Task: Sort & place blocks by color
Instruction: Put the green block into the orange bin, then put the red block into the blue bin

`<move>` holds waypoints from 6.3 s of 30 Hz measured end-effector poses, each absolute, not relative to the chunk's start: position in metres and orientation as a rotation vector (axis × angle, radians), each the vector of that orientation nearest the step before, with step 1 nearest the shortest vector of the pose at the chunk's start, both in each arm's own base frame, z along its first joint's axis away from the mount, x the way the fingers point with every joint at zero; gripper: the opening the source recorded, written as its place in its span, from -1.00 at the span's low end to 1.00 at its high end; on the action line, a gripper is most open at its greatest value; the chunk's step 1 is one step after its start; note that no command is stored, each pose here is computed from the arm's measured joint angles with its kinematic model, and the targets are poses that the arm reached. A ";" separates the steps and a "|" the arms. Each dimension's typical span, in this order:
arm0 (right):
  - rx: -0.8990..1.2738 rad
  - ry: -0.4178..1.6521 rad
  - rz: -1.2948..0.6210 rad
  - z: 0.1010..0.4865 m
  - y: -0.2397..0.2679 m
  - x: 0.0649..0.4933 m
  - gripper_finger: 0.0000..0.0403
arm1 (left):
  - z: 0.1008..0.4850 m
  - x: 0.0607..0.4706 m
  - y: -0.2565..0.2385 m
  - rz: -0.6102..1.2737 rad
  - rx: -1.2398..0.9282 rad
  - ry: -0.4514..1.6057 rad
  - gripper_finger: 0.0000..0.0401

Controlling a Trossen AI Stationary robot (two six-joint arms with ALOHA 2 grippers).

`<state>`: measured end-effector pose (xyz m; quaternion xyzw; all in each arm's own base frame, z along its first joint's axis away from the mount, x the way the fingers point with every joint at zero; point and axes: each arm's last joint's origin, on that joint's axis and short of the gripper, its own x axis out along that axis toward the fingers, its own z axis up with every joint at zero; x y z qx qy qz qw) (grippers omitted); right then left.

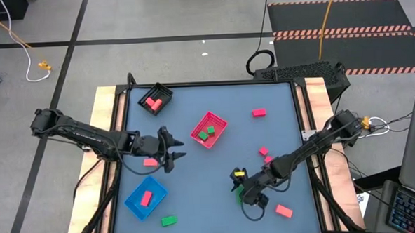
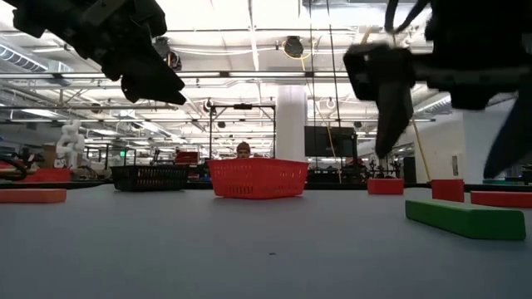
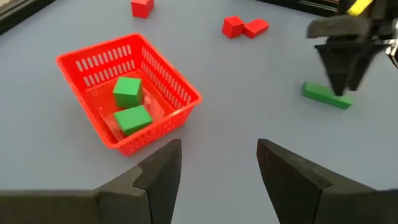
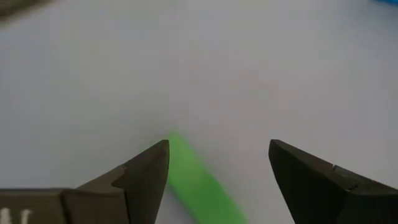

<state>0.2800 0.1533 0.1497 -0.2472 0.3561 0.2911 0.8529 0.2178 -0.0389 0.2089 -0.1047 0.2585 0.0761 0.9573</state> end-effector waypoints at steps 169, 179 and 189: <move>0.361 1.444 -0.594 0.143 0.036 0.218 -0.39 | 0.211 0.216 -0.048 0.179 -0.137 0.491 0.05; 0.349 1.166 -0.358 0.167 0.039 0.235 -0.39 | 0.218 0.220 -0.049 0.156 -0.081 0.418 0.05; 0.313 0.390 -0.111 0.230 0.034 0.284 -0.39 | 0.241 0.224 -0.061 0.132 0.394 0.207 0.05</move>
